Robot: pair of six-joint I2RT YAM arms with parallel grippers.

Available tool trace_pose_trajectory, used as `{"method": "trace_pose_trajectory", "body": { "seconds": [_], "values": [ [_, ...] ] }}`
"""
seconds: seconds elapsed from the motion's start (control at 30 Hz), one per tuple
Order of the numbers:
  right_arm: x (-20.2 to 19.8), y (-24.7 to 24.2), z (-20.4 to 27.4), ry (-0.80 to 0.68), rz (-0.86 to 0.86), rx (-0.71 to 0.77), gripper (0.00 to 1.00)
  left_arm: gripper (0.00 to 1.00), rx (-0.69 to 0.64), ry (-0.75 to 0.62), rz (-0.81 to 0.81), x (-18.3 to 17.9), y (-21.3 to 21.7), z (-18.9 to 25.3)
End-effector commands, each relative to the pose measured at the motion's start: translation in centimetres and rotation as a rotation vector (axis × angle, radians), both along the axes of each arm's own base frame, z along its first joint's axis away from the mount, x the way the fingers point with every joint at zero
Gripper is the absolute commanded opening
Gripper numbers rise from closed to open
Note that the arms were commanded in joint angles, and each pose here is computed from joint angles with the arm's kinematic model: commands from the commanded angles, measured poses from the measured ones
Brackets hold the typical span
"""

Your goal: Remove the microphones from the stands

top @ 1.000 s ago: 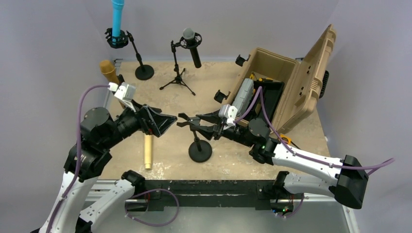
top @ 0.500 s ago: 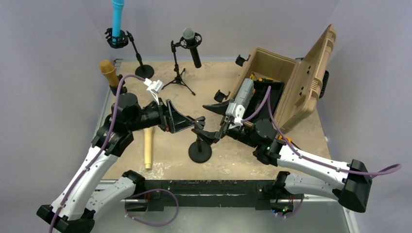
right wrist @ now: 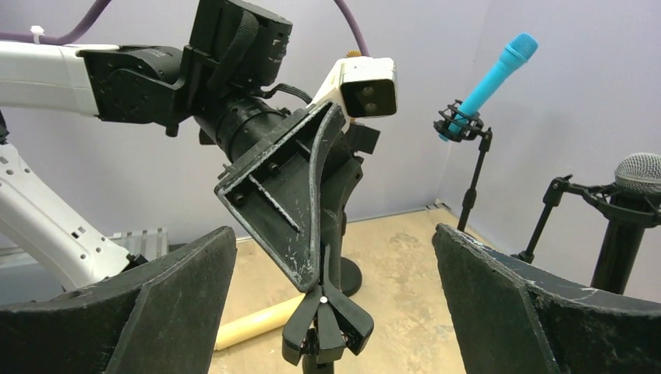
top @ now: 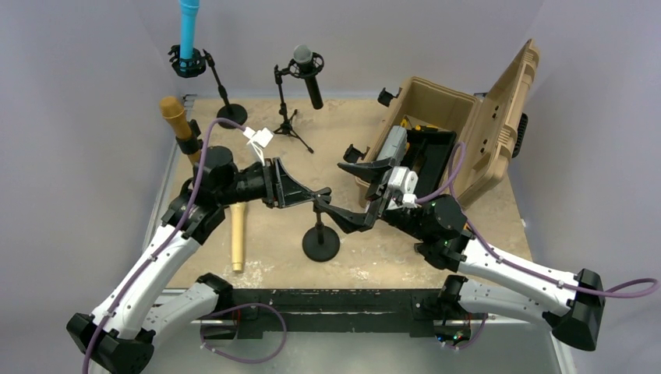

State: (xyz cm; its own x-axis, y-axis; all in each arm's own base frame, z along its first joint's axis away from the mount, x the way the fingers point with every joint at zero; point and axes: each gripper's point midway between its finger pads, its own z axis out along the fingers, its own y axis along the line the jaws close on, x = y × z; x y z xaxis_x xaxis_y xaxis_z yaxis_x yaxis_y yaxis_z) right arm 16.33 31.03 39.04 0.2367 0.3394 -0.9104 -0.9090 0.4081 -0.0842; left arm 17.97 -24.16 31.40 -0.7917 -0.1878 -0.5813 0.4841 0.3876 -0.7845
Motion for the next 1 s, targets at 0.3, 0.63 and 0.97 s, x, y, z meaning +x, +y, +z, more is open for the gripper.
{"method": "trace_pose_trajectory", "body": {
  "seconds": [0.3, 0.63, 0.97],
  "values": [
    [0.8, 0.1, 0.3, 0.002, -0.034, 0.027, 0.96, 0.16, 0.063, 0.009, -0.001, 0.5, 0.1, -3.0],
    [1.5, 0.9, -0.5, 0.008, -0.039, 0.007, 0.96, 0.00, 0.286, 0.081, 0.024, -0.4, -0.1, -13.1],
    [1.5, 0.8, -0.6, 0.010, -0.044, 0.011, 0.95, 0.00, 0.362, 0.141, 0.091, -0.3, 0.3, -18.8]
  ]
}}
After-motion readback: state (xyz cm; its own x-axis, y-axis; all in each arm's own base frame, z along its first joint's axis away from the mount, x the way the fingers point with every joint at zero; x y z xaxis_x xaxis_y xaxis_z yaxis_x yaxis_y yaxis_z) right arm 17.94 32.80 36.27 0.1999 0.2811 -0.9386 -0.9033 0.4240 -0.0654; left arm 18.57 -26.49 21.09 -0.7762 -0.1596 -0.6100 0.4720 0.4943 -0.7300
